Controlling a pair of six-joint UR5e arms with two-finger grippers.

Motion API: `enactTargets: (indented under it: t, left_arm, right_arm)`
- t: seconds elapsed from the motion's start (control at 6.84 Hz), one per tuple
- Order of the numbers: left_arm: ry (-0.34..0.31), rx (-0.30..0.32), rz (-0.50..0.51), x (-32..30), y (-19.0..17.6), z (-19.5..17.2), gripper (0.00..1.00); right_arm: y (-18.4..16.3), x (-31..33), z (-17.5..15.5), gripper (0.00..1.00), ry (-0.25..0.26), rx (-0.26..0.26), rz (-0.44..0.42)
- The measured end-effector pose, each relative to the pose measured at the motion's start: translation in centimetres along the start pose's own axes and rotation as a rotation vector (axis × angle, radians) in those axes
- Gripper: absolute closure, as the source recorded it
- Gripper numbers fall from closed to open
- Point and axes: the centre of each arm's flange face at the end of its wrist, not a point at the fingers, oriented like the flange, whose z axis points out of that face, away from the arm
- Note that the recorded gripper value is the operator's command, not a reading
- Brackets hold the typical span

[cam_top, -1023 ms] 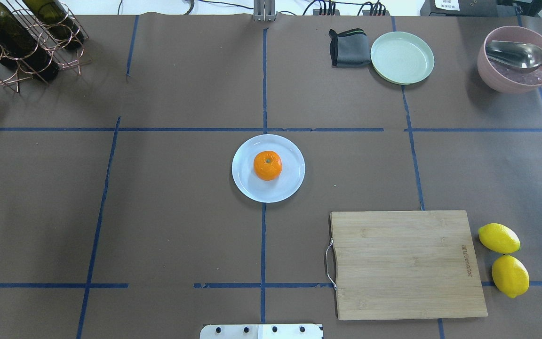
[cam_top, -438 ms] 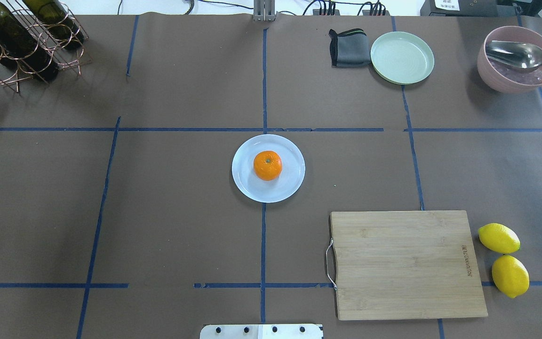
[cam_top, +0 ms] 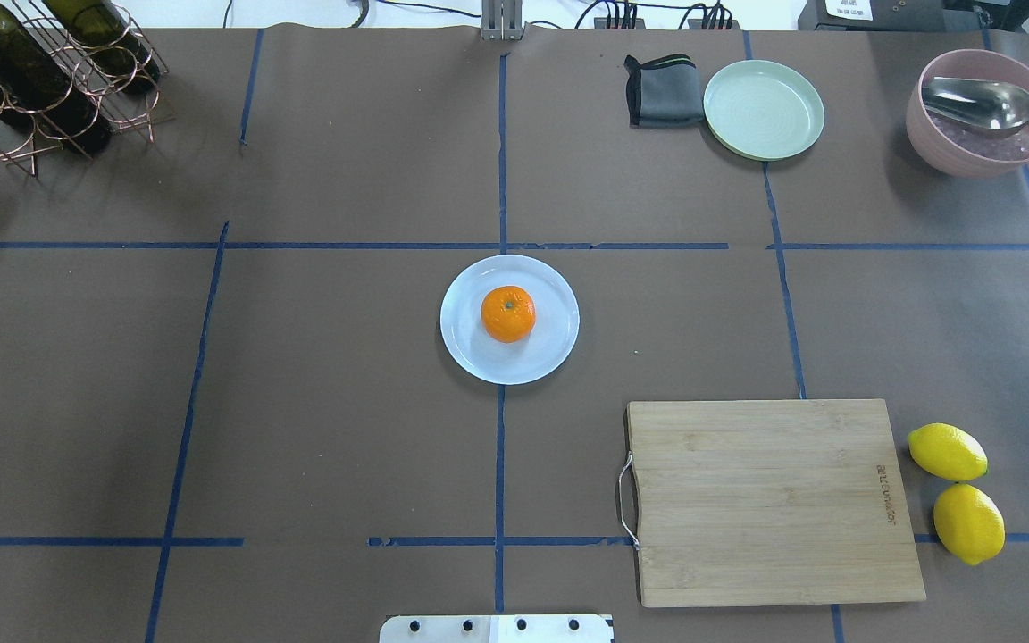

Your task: Pick orange to plate

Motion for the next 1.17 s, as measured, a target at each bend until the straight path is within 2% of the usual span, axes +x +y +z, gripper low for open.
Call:
enactTargets:
  t: [1.17]
  left_arm:
    - [0.001, 0.004, 0.002, 0.18, -0.09, -0.17, 0.0]
  right_arm:
    - [-0.82, 0.78, 0.93, 0.0, -0.002, 0.019, -0.012]
